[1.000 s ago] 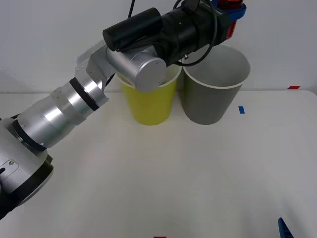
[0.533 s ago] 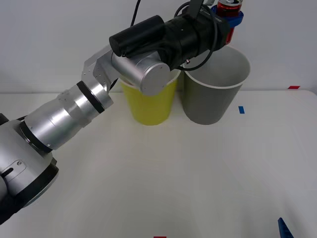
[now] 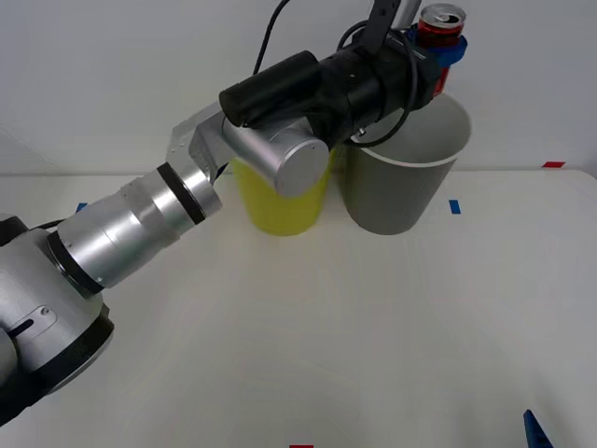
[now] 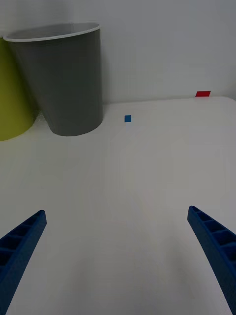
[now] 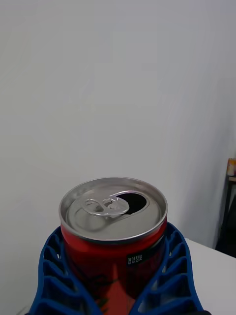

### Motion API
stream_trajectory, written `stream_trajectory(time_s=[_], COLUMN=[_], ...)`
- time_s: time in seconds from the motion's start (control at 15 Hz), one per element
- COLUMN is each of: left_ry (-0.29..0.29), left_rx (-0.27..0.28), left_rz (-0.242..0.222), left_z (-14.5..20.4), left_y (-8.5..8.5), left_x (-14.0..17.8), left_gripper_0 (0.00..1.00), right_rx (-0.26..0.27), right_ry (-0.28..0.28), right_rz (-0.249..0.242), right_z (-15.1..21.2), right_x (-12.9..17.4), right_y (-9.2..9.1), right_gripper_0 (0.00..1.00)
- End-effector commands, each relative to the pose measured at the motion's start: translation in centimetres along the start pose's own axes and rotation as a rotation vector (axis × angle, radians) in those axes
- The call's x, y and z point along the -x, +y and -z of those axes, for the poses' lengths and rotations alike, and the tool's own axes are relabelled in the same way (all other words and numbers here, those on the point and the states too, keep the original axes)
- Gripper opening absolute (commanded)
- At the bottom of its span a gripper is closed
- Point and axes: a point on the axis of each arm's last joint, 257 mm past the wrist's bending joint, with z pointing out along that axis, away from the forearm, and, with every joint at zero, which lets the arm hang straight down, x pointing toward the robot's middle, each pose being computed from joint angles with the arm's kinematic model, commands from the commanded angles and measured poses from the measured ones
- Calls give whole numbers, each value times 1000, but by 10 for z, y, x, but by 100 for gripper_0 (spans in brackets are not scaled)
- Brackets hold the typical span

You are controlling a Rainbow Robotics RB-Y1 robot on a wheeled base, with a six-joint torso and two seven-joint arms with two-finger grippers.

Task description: Put cans in the gray bin and PET bottles in the light green bin.

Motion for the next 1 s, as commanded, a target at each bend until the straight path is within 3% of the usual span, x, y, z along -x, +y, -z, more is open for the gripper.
stream_trajectory(time_s=[0.07,0.6,0.87,1.0], left_ry=[2,-31,-67,-69], left_rx=[-1,-3,0,-3], left_rz=[6,12,-22,-2], left_z=[0,-3,-12,-13], left_y=[-1,-4,-3,-4], left_x=[-1,9,6,6], left_gripper_0=[0,0,0,0], right_rx=[0,0,0,0], right_ry=[0,0,0,0], right_rz=[0,0,0,0], right_z=[0,0,0,0], right_x=[0,0,0,0], right_y=[0,0,0,0], right_gripper_0=[100,100,100,100])
